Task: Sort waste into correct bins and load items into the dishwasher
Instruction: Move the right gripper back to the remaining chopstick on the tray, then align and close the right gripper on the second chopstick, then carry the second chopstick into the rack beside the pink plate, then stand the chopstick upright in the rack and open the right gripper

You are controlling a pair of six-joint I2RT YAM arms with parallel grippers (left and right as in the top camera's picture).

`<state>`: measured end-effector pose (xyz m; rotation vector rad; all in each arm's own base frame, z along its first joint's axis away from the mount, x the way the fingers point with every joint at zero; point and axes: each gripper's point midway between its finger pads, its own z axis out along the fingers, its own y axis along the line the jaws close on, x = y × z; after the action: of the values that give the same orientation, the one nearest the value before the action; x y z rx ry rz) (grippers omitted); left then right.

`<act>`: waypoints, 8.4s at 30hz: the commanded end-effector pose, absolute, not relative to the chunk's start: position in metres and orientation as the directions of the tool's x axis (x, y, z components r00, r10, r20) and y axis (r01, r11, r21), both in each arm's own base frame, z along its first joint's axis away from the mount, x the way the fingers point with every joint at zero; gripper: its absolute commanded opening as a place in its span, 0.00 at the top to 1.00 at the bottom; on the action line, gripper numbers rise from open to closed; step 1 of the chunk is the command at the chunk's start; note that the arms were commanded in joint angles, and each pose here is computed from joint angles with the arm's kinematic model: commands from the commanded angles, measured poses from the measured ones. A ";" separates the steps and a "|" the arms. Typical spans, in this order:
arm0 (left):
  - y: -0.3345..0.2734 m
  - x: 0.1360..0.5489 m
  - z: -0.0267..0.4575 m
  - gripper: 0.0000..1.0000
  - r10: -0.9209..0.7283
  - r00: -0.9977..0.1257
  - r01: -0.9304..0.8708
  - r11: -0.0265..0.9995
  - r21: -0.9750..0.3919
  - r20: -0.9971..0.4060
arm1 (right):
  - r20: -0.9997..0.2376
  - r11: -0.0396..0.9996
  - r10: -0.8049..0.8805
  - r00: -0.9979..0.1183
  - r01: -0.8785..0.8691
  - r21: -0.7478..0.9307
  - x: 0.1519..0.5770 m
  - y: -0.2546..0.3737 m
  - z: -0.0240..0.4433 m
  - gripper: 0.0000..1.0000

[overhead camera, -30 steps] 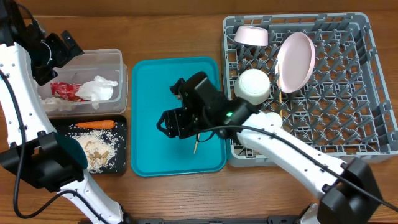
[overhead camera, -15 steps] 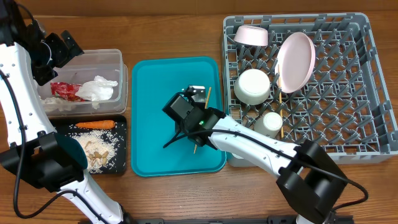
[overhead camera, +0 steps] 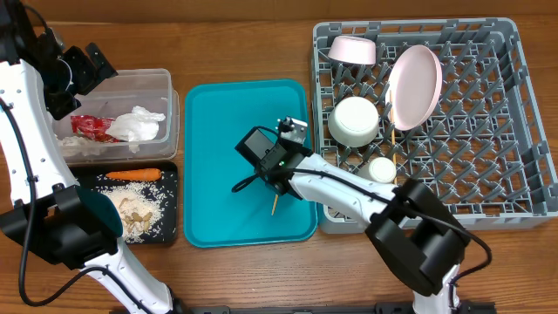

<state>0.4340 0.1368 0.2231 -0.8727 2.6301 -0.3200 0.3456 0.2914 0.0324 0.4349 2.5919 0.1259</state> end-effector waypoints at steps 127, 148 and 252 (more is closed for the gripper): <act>0.130 0.434 0.245 0.00 -0.595 -0.744 -0.504 0.799 -0.328 -0.305 | -0.542 0.992 -0.016 -0.840 -0.082 0.098 0.348 0.305 0.087 0.96; 0.130 0.434 0.245 0.00 -0.595 -0.743 -0.504 0.798 -0.329 -0.305 | -0.540 0.988 -0.155 -0.827 -0.122 -0.097 0.329 0.152 0.202 0.96; 0.130 0.434 0.245 0.00 -0.595 -0.744 -0.504 0.799 -0.328 -0.306 | -0.453 0.973 -0.014 -0.892 -0.117 0.201 0.402 0.111 0.206 0.00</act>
<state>0.4349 0.1340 0.2231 -0.8644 2.6335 -0.3217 0.3989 0.1088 0.1895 -0.0831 2.7029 0.2848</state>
